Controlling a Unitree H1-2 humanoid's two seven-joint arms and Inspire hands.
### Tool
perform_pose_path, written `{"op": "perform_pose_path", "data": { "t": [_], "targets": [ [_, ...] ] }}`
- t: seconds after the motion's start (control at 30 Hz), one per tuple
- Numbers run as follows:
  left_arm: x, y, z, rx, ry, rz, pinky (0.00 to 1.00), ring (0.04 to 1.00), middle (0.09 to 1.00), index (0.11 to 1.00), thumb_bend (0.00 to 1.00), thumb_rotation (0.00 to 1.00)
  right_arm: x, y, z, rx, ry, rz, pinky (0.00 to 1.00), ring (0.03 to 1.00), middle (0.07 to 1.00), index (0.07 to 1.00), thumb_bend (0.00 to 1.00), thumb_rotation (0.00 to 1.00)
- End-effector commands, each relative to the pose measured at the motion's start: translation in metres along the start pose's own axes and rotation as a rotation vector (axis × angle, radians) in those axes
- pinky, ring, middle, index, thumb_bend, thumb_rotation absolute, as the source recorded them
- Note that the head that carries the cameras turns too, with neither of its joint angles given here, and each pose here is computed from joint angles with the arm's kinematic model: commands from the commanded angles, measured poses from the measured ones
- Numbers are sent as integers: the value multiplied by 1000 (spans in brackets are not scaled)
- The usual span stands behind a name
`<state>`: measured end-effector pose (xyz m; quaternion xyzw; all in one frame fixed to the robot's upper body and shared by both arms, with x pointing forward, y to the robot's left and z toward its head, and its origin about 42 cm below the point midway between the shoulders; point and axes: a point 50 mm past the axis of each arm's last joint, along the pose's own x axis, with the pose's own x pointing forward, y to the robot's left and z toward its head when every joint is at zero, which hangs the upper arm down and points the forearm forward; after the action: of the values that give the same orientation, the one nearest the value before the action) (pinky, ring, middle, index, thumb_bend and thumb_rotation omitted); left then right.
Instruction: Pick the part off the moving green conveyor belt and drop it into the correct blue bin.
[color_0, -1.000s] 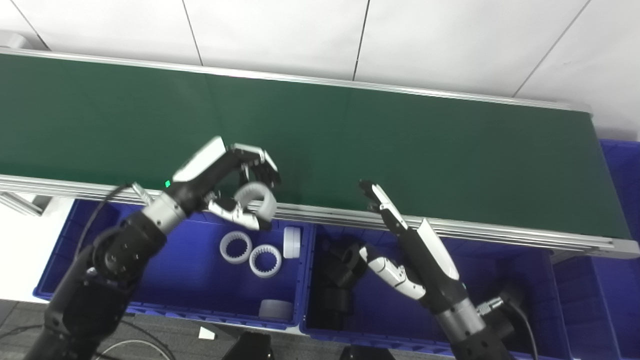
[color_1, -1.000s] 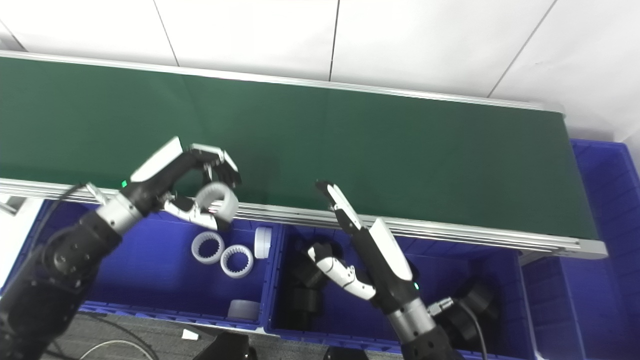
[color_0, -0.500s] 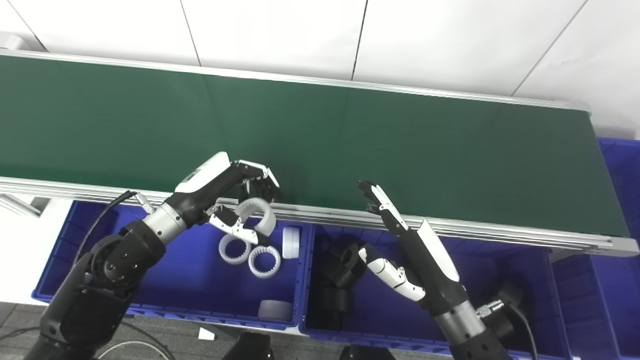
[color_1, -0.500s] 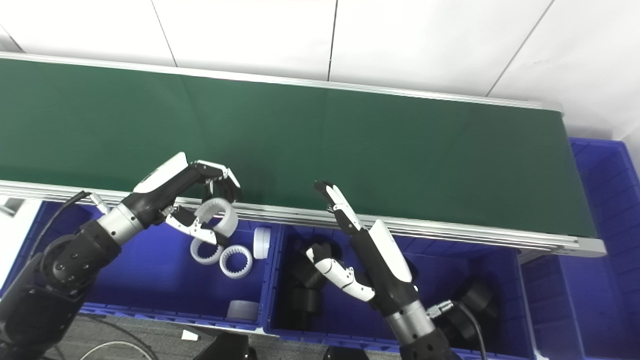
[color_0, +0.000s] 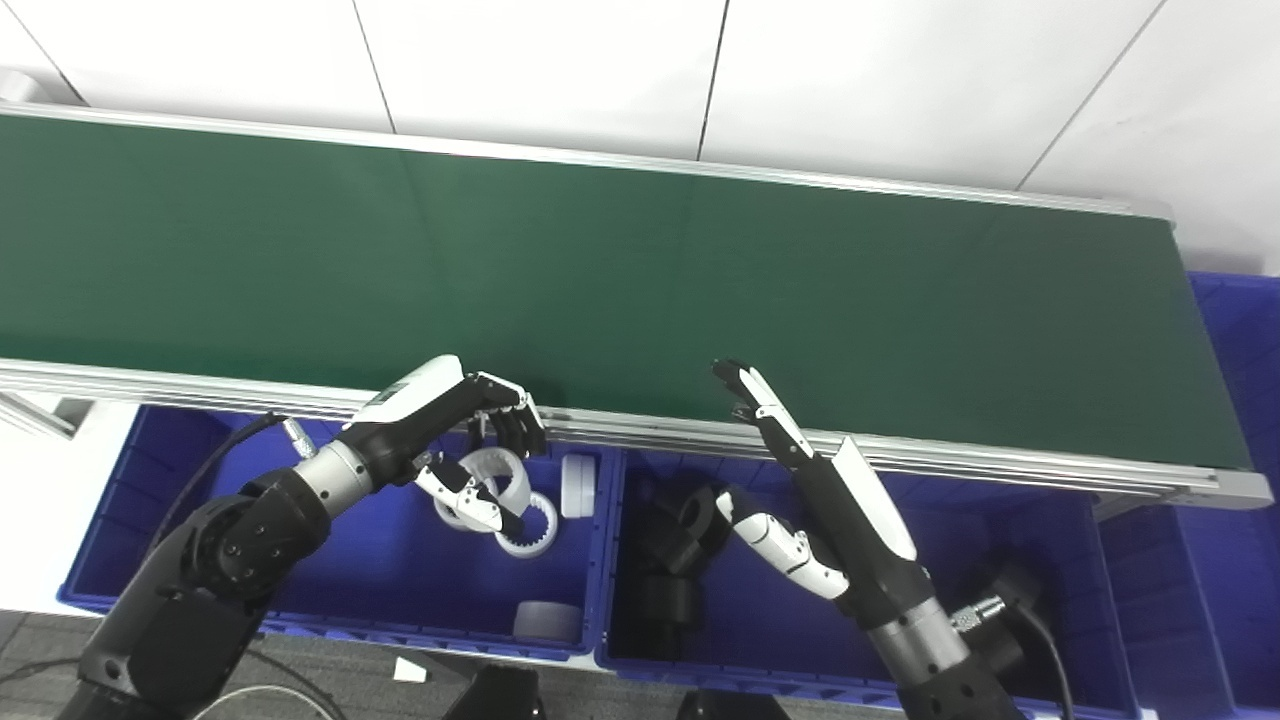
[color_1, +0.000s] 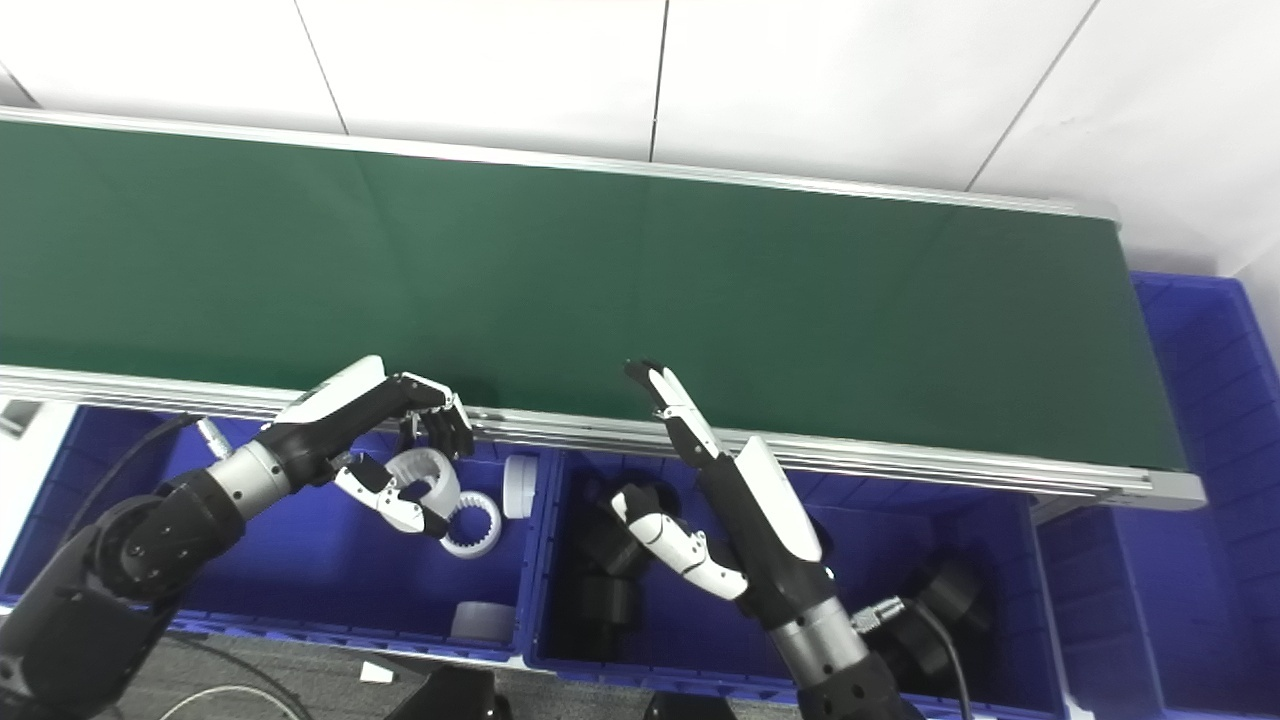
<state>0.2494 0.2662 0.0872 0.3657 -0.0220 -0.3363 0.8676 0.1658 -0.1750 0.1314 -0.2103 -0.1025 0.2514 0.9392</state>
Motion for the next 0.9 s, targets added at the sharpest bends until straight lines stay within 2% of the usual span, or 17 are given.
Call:
{"op": "perform_pose_path", "data": {
  "t": [0.0, 0.13, 0.17, 0.2, 0.27, 0.33, 0.5, 0.67, 0.73, 0.77, 0.87],
  "targets": [
    [0, 9, 2, 19, -26, 3, 425, 499, 605, 499, 520, 76, 2, -4, 9, -4, -32, -15, 911, 977, 1000, 978, 393, 919],
    [0, 8, -1, 18, -24, -11, 451, 528, 631, 499, 516, 90, 2, -4, 9, -6, -36, -17, 905, 975, 1000, 977, 384, 911],
    [1, 8, -2, 21, -23, -18, 467, 541, 636, 582, 667, 243, 2, -5, 9, -8, -36, -16, 904, 975, 1000, 977, 385, 910],
    [1, 8, -2, 22, -22, -23, 475, 548, 639, 626, 743, 329, 2, -5, 10, -8, -35, -16, 903, 974, 1000, 977, 386, 909],
    [0, 8, -3, 20, -20, -35, 479, 555, 644, 664, 801, 438, 3, -5, 9, -6, -36, -15, 904, 974, 1000, 977, 384, 908],
    [-1, 8, -3, 14, -21, -51, 488, 569, 655, 679, 810, 543, 3, -6, 9, -6, -35, -15, 910, 977, 1000, 977, 384, 905],
    [-2, 9, -4, 11, -12, -85, 511, 580, 655, 688, 825, 688, 3, -6, 8, -8, -33, -12, 910, 977, 1000, 978, 382, 906],
    [-5, 10, -4, -6, -2, -98, 535, 594, 656, 695, 888, 880, 3, -5, 8, -4, -33, -11, 897, 968, 1000, 975, 390, 894],
    [-6, 10, -4, -38, -25, -79, 555, 611, 663, 691, 881, 898, 3, -5, 8, -3, -37, -10, 902, 971, 1000, 975, 392, 899],
    [-7, 8, -3, -100, -72, -46, 566, 620, 667, 690, 876, 905, 3, -5, 8, -4, -36, -9, 904, 972, 1000, 975, 392, 901],
    [-13, -5, -3, -284, -205, 45, 745, 791, 818, 796, 725, 855, 3, -1, 4, 0, -26, -9, 900, 972, 1000, 975, 393, 901]
  ]
}}
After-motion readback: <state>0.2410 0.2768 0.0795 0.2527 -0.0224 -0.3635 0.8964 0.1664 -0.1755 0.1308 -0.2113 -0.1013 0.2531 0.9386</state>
